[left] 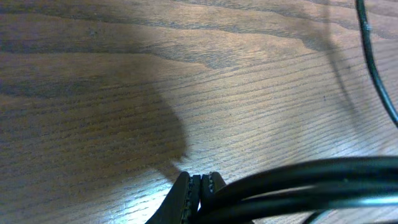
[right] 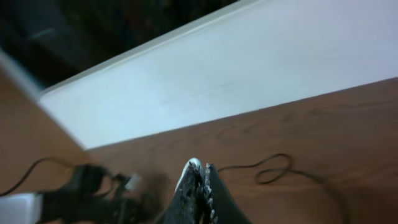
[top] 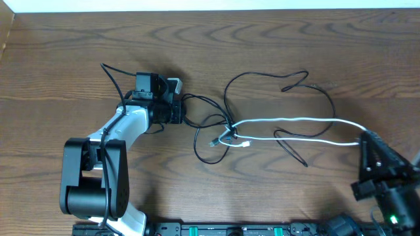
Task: Untangle cables
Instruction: 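Pull the right gripper far right, drawing the white cable out of the coil, then carry the white cable to the right table edge and lower it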
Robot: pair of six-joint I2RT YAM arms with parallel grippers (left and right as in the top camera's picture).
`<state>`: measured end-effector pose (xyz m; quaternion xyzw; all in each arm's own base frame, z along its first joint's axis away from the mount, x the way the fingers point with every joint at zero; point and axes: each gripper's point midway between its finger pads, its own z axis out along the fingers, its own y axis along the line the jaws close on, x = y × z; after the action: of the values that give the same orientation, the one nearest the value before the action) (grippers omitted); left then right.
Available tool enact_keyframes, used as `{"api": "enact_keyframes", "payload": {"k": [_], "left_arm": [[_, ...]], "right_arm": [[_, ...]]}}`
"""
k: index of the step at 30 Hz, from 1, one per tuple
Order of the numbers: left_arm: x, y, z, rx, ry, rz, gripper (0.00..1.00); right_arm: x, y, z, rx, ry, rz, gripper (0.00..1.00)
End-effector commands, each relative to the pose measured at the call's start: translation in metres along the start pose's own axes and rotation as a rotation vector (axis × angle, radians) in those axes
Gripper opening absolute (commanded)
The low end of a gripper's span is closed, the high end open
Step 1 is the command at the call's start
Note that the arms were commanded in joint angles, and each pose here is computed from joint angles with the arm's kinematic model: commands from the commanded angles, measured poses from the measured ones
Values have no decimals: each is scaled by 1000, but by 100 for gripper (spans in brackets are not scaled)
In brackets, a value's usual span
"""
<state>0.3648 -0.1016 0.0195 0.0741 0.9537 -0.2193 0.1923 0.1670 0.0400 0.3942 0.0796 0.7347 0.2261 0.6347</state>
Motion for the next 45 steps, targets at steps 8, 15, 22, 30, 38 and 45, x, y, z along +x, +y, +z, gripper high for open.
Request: {"api": "enact_keyframes", "payload": {"k": [8,15,22,30,38,45], "left_arm": [[3,8,1,-38,8,-15,8],[6,23,0,-126,16,-60,8],[10,34,-2,-192,25,-96,8],[16,56,-8,-329,31,-176,7],[16,56,-8,-329,31,-178,8],[16,55,-8,-321,29,-177,8]], "right_arm": [[-32,-79,-57,358,-285,203,1],[-25,-107,-80,477,-334,271,1],[-14,-124,-88,564,-335,313,1],[-27,-141,-107,688,-443,303,1],[-51,-146,-124,737,-612,376,1],[-40,-127,-98,603,-463,303,1]]}}
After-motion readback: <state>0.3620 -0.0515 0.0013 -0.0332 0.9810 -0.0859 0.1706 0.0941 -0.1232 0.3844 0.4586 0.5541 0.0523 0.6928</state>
